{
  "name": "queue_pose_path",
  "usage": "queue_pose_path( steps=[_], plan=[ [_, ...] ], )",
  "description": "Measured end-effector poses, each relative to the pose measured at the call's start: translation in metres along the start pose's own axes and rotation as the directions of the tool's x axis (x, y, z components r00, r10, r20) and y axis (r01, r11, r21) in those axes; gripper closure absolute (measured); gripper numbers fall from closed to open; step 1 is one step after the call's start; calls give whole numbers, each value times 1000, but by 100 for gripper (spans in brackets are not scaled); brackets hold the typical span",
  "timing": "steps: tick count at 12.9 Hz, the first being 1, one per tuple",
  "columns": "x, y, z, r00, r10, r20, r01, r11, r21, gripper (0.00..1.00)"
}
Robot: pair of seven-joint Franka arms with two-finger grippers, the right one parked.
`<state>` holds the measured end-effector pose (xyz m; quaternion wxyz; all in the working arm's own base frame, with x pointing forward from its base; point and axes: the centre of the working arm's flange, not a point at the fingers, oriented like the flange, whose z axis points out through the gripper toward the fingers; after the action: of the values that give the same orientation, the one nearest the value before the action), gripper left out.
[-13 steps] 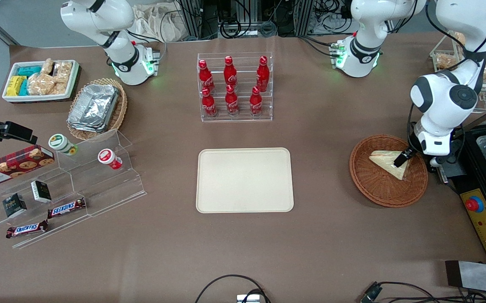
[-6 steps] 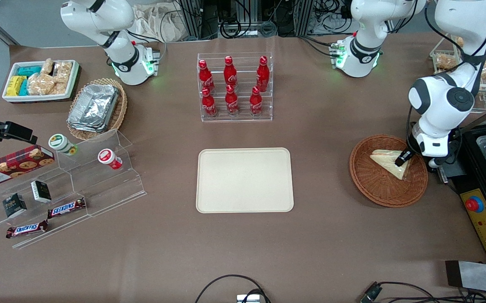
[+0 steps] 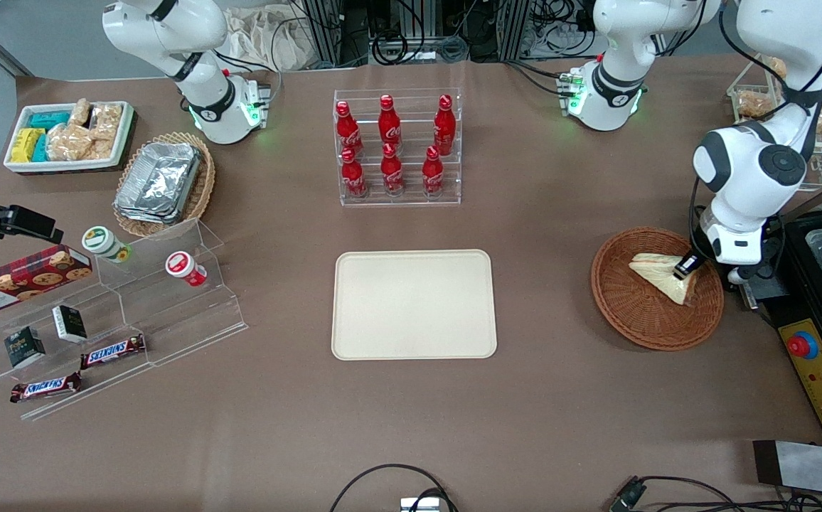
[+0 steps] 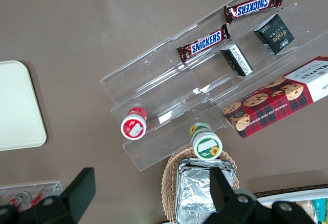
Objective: Place sandwich from basket to tray
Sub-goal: 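Lift the sandwich up out of the basket with the left gripper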
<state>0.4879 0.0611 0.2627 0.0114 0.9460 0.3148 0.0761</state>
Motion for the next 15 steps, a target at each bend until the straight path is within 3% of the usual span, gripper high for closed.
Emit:
queue_pose_path(
  steps=[3,6,9,13,15],
  plan=[
    [7,6,-37,989,146,19,-146,989,17,84],
    [6,9,-64,938,347,10,-347,936,63,84],
    [3,13,-81,854,520,10,-520,852,69,84],
    [-17,52,-104,710,701,66,-704,706,69,84],
    [-27,82,-127,660,745,93,-751,656,73,84]
  ],
)
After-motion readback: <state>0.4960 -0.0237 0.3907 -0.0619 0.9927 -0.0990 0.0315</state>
